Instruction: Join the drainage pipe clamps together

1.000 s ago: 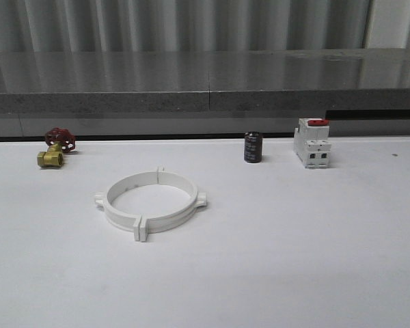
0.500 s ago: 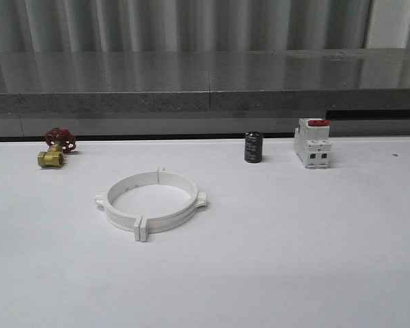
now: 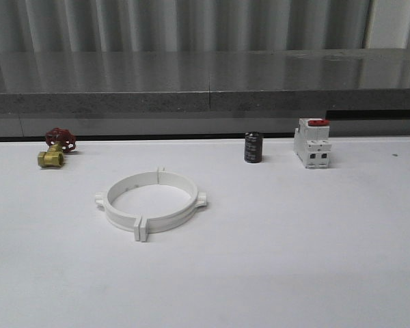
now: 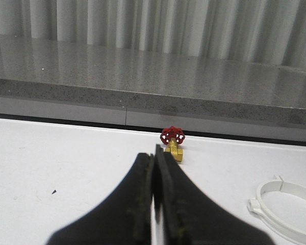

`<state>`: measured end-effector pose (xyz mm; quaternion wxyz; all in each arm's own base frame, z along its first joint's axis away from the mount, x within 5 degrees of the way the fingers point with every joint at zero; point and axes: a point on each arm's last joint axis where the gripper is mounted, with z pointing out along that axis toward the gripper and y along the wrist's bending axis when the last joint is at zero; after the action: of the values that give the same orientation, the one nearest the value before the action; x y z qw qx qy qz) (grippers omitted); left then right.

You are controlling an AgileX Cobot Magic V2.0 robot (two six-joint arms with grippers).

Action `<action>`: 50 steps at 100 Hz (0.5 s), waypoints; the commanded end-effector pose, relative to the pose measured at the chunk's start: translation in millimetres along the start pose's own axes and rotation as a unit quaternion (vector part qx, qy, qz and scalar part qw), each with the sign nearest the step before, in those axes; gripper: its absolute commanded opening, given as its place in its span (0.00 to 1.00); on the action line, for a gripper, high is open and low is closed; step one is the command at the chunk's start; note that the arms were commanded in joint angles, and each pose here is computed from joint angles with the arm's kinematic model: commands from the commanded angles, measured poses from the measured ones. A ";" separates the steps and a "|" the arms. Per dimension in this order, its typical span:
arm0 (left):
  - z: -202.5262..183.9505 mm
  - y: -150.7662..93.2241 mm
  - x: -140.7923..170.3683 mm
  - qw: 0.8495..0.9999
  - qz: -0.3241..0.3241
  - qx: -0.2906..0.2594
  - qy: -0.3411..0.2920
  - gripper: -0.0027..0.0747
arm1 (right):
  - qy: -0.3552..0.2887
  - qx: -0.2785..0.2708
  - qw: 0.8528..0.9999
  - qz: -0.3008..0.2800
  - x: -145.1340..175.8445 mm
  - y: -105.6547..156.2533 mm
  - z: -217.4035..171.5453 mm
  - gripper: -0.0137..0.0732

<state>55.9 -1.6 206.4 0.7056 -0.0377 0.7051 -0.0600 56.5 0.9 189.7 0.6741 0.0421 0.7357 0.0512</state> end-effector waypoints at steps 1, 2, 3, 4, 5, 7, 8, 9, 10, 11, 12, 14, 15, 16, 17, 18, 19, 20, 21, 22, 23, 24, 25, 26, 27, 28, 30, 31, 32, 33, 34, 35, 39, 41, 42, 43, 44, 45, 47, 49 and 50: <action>-0.6 0.7 7.7 1.000 -0.010 0.006 -0.028 0.01 | -0.060 -0.006 0.998 -0.001 -15.3 1.9 -3.1 0.08; -0.6 0.7 7.7 1.000 -0.010 0.006 -0.028 0.01 | -0.060 -0.006 0.998 -0.001 -15.3 1.9 -3.1 0.08; -0.6 0.7 7.7 1.000 -0.010 0.006 -0.028 0.01 | -0.060 -0.006 0.998 -0.001 -15.3 1.9 -3.1 0.08; -0.6 0.7 7.9 1.000 -0.010 0.006 -0.027 0.01 | -0.060 -0.006 0.998 -0.001 -15.3 1.9 -3.1 0.08; -0.6 0.7 7.9 1.000 -0.010 0.006 -0.027 0.01 | -0.060 -0.006 0.998 -0.001 -15.3 1.9 -3.1 0.08; -0.6 0.7 7.9 1.000 -0.010 0.006 -0.027 0.01 | -0.060 -0.006 0.998 -0.001 -15.3 1.9 -3.1 0.08; -0.6 0.7 7.9 1.000 -0.010 0.006 -0.027 0.01 | -0.060 -0.006 0.998 -0.001 -15.3 1.9 -3.1 0.08; -0.6 0.7 7.9 1.000 -0.011 0.006 -0.027 0.01 | -0.060 -0.006 0.998 -0.001 -15.3 1.9 -3.1 0.08; -0.6 0.7 7.9 1.000 -0.012 0.006 -0.027 0.01 | -0.060 -0.006 0.998 -0.001 -15.3 1.9 -3.1 0.08; -0.6 0.7 7.9 1.000 -0.012 0.006 -0.027 0.01 | -0.060 -0.006 0.998 -0.001 -15.3 1.9 -3.1 0.08; -0.6 0.7 7.9 1.000 -0.014 0.006 -0.027 0.01 | -0.060 -0.006 0.998 -0.001 -15.3 1.9 -3.1 0.08; -0.6 0.7 7.9 1.000 -0.015 0.006 -0.027 0.01 | -0.060 -0.006 0.998 -0.001 -15.3 1.9 -3.1 0.08; -0.6 0.7 7.9 1.000 -0.015 0.006 -0.027 0.01 | -0.060 -0.006 0.998 -0.001 -15.3 1.9 -3.1 0.08; -0.6 0.7 7.9 1.000 -0.015 0.006 -0.027 0.01 | -0.060 -0.006 0.998 -0.001 -15.3 1.9 -3.1 0.08; -0.6 0.7 7.9 1.000 -0.015 0.006 -0.027 0.01 | -0.060 -0.006 0.998 -0.001 -15.3 1.9 -3.1 0.08; -0.6 0.7 7.9 1.000 -0.015 0.006 -0.027 0.01 | -0.060 -0.006 0.998 -0.001 -15.3 1.9 -3.1 0.08; -0.6 0.7 7.9 1.000 -0.015 0.006 -0.027 0.01 | -0.060 -0.006 0.998 -0.001 -15.3 1.9 -3.1 0.08; -0.6 0.7 7.9 1.000 -0.015 0.006 -0.027 0.01 | -0.060 -0.006 0.998 -0.001 -15.3 1.9 -3.1 0.08; -0.6 0.7 7.9 1.000 -0.015 0.006 -0.027 0.01 | -0.060 -0.006 0.998 -0.001 -15.3 1.9 -3.1 0.08; -0.6 0.7 7.9 1.000 -0.015 0.006 -0.027 0.01 | -0.060 -0.006 0.998 -0.001 -15.3 1.9 -3.1 0.08; -0.6 0.7 7.9 1.000 -0.015 0.006 -0.027 0.01 | -0.060 -0.006 0.998 -0.001 -15.3 1.9 -3.1 0.08; -0.6 0.7 7.9 1.000 -0.015 0.006 -0.027 0.01 | -0.060 -0.006 0.998 -0.001 -15.3 1.9 -3.1 0.08; -0.6 0.7 7.9 1.000 -0.015 0.006 -0.027 0.01 | -0.060 -0.006 0.998 -0.001 -15.3 1.9 -3.1 0.08; -0.6 0.7 7.9 1.000 -0.015 0.006 -0.027 0.01 | -0.060 -0.006 0.998 -0.001 -15.3 1.9 -3.1 0.08; -0.6 0.7 7.9 1.000 -0.015 0.006 -0.027 0.01 | -0.060 -0.006 0.998 -0.001 -15.3 1.9 -3.1 0.08; -0.6 0.7 7.9 1.000 -0.015 0.006 -0.027 0.01 | -0.060 -0.006 0.998 -0.001 -15.3 1.9 -3.1 0.08; -0.6 0.7 7.9 1.000 -0.015 0.006 -0.027 0.01 | -0.060 -0.006 0.998 -0.001 -15.3 1.9 -3.1 0.08; -0.6 0.7 7.9 1.000 -0.015 0.006 -0.027 0.01 | -0.060 -0.006 0.998 -0.001 -15.3 1.9 -3.1 0.08; -0.6 0.7 7.9 1.000 -0.015 0.006 -0.027 0.01 | -0.060 -0.006 0.998 -0.001 -15.3 1.9 -3.1 0.08; -0.6 0.7 7.9 1.000 -0.015 0.006 -0.027 0.01 | -0.060 -0.006 0.998 -0.001 -15.3 1.9 -3.1 0.08; -0.6 0.7 7.9 1.000 -0.015 0.006 -0.027 0.01 | -0.060 -0.006 0.998 -0.001 -15.3 1.9 -3.1 0.08; -0.6 0.7 7.9 1.000 -0.015 0.006 -0.027 0.01 | -0.060 -0.006 0.998 -0.001 -15.3 1.9 -3.1 0.08; -0.6 0.7 7.9 1.000 -0.015 0.006 -0.027 0.01 | -0.060 -0.006 0.998 -0.001 -15.3 1.9 -3.1 0.08; -0.6 0.7 7.9 1.000 -0.015 0.006 -0.027 0.01 | -0.060 -0.006 0.998 -0.001 -15.3 1.9 -3.1 0.08; -0.6 0.7 7.9 1.000 -0.015 0.006 -0.027 0.01 | -0.060 -0.006 0.998 -0.001 -15.3 1.9 -3.1 0.08; -0.6 0.7 7.9 1.000 -0.015 0.006 -0.027 0.01 | -0.060 -0.006 0.998 -0.001 -15.3 1.9 -3.1 0.08; -0.6 0.7 7.9 1.000 -0.015 0.006 -0.027 0.01 | -0.060 -0.006 0.998 -0.001 -15.3 1.9 -3.1 0.08; -0.6 0.7 7.9 1.000 -0.015 0.006 -0.027 0.01 | -0.060 -0.006 0.998 -0.001 -15.3 1.9 -3.1 0.08; -0.6 0.7 7.9 1.000 -0.015 0.006 -0.027 0.01 | -0.060 -0.006 0.998 -0.001 -15.3 1.9 -3.1 0.08; -0.6 0.7 7.9 1.000 -0.015 0.006 -0.027 0.01 | -0.060 -0.006 0.998 -0.001 -15.3 1.9 -3.1 0.08; -0.6 0.7 7.9 1.000 -0.015 0.006 -0.027 0.01 | -0.060 -0.006 0.998 -0.001 -15.3 1.9 -3.1 0.08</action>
<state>55.9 -1.7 206.2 0.7044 -0.0415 0.7057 -0.0644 56.5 0.9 189.7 0.6741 0.0421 0.7357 0.0512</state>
